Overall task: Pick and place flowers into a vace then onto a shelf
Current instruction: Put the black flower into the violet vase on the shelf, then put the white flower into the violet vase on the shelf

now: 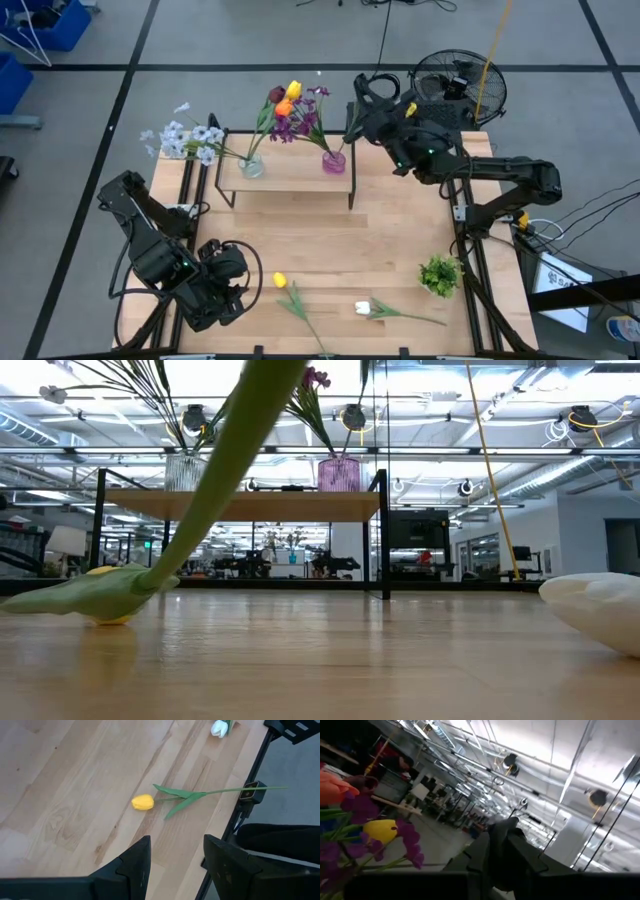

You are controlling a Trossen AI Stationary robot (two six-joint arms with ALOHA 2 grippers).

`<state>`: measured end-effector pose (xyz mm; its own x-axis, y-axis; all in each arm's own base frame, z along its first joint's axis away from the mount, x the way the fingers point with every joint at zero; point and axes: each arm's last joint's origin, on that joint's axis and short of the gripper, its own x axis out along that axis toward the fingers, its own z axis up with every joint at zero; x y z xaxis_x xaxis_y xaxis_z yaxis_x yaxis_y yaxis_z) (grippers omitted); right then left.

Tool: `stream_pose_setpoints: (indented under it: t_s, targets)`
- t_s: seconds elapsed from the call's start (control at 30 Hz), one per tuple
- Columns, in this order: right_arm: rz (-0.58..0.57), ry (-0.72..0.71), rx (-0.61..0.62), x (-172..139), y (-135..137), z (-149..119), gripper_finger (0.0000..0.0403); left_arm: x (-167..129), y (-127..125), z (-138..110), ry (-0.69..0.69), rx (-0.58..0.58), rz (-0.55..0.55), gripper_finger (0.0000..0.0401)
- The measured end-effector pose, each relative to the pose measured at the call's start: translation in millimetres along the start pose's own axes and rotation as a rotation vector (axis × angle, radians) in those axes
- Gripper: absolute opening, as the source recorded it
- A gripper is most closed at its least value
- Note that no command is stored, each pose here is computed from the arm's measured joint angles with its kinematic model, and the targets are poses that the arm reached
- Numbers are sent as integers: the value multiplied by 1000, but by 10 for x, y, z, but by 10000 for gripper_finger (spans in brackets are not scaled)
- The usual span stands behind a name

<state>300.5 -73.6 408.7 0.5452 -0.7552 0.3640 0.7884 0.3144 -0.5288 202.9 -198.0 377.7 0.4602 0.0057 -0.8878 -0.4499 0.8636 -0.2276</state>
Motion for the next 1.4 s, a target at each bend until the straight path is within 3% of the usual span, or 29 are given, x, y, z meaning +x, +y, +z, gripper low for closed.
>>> stream_pose_setpoints:
  t_s: [0.2, 0.4, 0.5, 0.9, 1.07, 1.4]
  targets:
    - [64, 57, 93, 23, 88, -92, 81, 0, -1, -1, 0, 0, -1, 186]
    - [168, -27, 199, 10, 147, -59, 111, 0, -3, 1, -1, -2, -3, 186]
    - [187, -38, 195, -7, 167, -43, 130, 0, -3, 0, -1, -2, -3, 186]
    - [56, -149, 42, 6, 19, 52, 196, 0, -3, 0, -1, -8, -3, 186]
    - [4, -193, 61, -28, -98, 126, 217, 0, -3, 1, -1, -4, -3, 186]
    - [49, -345, 121, -313, -345, 431, 228, 0, -3, 0, -1, -1, -2, 186]
